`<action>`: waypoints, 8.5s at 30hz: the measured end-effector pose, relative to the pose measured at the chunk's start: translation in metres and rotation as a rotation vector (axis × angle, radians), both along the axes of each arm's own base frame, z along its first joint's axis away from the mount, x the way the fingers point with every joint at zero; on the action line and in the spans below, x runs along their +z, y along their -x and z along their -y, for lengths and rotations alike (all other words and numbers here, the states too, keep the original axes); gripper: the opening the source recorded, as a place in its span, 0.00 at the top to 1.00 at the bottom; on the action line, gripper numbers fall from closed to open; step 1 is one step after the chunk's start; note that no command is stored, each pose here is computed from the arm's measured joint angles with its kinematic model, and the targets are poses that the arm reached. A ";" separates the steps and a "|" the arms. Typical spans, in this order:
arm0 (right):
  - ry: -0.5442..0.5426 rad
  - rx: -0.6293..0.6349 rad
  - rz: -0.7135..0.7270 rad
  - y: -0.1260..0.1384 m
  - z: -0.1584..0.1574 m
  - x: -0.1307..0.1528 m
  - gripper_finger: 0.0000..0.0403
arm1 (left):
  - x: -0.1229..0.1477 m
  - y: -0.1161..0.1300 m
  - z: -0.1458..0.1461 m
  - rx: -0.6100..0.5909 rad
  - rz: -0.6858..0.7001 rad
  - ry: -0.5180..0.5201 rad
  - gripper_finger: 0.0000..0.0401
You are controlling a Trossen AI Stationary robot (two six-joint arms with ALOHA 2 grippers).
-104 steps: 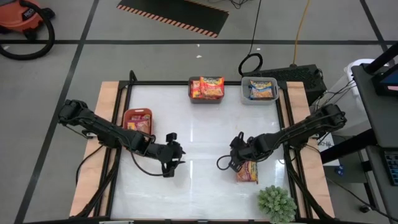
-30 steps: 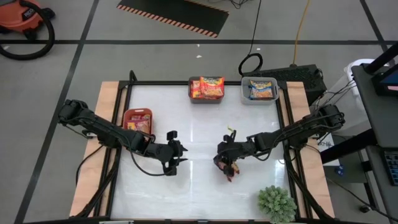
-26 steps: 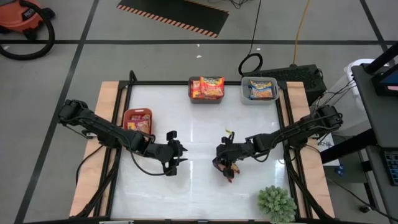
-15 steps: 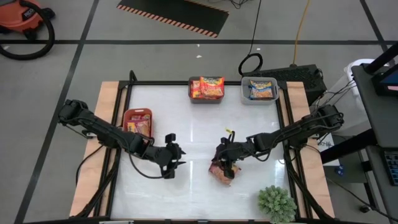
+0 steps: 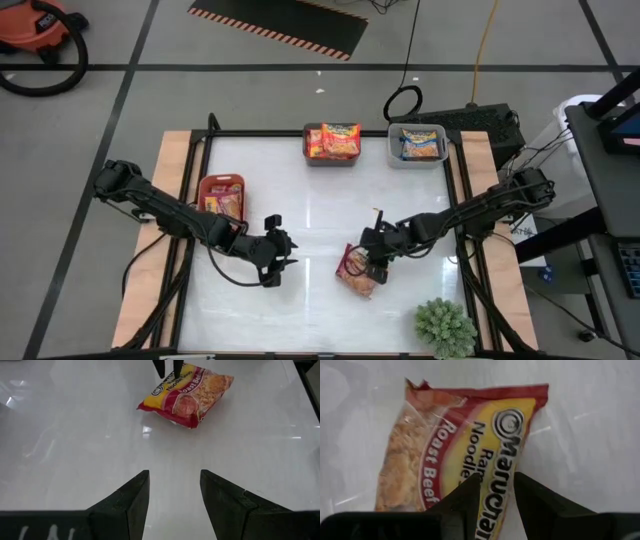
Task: Sort Maruchan noodles
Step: Put the red noodle pack into the orange bin
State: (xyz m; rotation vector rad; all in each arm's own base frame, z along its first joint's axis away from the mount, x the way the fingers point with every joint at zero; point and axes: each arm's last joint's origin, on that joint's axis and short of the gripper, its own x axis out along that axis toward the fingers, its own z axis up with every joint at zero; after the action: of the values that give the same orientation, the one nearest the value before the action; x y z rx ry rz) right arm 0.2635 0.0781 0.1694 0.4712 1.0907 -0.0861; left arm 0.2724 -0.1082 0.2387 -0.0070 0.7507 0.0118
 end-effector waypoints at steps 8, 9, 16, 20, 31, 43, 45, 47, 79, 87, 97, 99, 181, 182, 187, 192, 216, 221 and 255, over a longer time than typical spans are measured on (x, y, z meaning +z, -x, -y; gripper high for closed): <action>0.018 -0.005 0.007 0.005 -0.001 0.007 0.66 | 0.000 0.000 0.000 0.020 0.000 0.020 0.55; 0.039 -0.016 0.013 0.006 -0.002 0.007 0.65 | 0.000 0.000 0.000 0.027 0.000 0.028 0.55; 0.084 0.041 0.015 0.020 -0.030 0.008 0.65 | 0.002 -0.002 0.001 0.033 0.031 0.048 0.55; 0.053 0.050 0.019 0.029 -0.048 0.009 0.65 | 0.004 -0.003 0.002 0.052 0.049 0.081 0.55; 0.050 0.010 0.039 0.042 -0.070 0.010 0.65 | 0.007 -0.004 0.008 0.043 0.098 0.096 0.55; 0.067 -0.034 0.063 0.046 -0.066 -0.007 0.65 | -0.013 -0.008 0.026 -0.006 0.052 0.033 0.55; 0.065 -0.046 0.053 0.049 -0.064 -0.011 0.64 | -0.017 -0.009 0.028 -0.011 0.043 0.025 0.55; 0.052 -0.046 0.070 0.050 -0.063 -0.016 0.62 | -0.020 -0.011 0.028 -0.009 0.041 0.026 0.55; 0.228 0.043 0.088 0.073 -0.050 -0.020 0.45 | -0.033 -0.024 0.026 -0.005 0.044 0.009 0.55; 0.097 0.079 0.246 0.085 -0.043 -0.053 0.49 | -0.033 -0.024 0.026 -0.010 0.045 0.004 0.55; 0.089 0.050 0.372 0.102 -0.027 -0.073 0.60 | -0.030 -0.027 0.027 -0.064 0.085 -0.042 0.55; 0.119 0.055 0.379 0.103 -0.026 -0.074 0.63 | -0.030 -0.028 0.027 -0.069 0.094 -0.046 0.55; 0.476 0.170 0.666 0.076 -0.006 -0.052 1.00 | -0.065 -0.061 -0.017 -0.020 0.022 -0.108 0.34; 0.477 0.170 0.664 0.076 -0.006 -0.052 1.00 | -0.070 -0.063 -0.016 -0.022 0.018 -0.107 0.34; 0.478 0.171 0.662 0.076 -0.006 -0.052 1.00 | -0.086 -0.069 -0.008 -0.050 0.019 -0.091 0.34; 0.478 0.172 0.661 0.076 -0.006 -0.052 1.00 | -0.108 -0.080 -0.007 -0.093 0.037 -0.066 0.34; 0.472 0.168 0.660 0.076 -0.006 -0.052 1.00 | -0.112 -0.088 -0.009 -0.131 0.110 -0.102 0.50; 0.472 0.168 0.660 0.076 -0.006 -0.052 1.00 | -0.112 -0.090 -0.014 -0.133 0.106 -0.081 0.56; 0.469 0.170 0.660 0.076 -0.006 -0.052 1.00 | -0.131 -0.098 -0.015 -0.161 0.131 -0.049 0.82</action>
State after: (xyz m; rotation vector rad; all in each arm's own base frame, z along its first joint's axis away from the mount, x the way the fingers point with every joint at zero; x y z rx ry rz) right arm 0.1876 0.0837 0.1173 -0.0303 0.4317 -0.0299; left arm 0.3700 -0.0931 0.1076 0.0984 0.6185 -0.1226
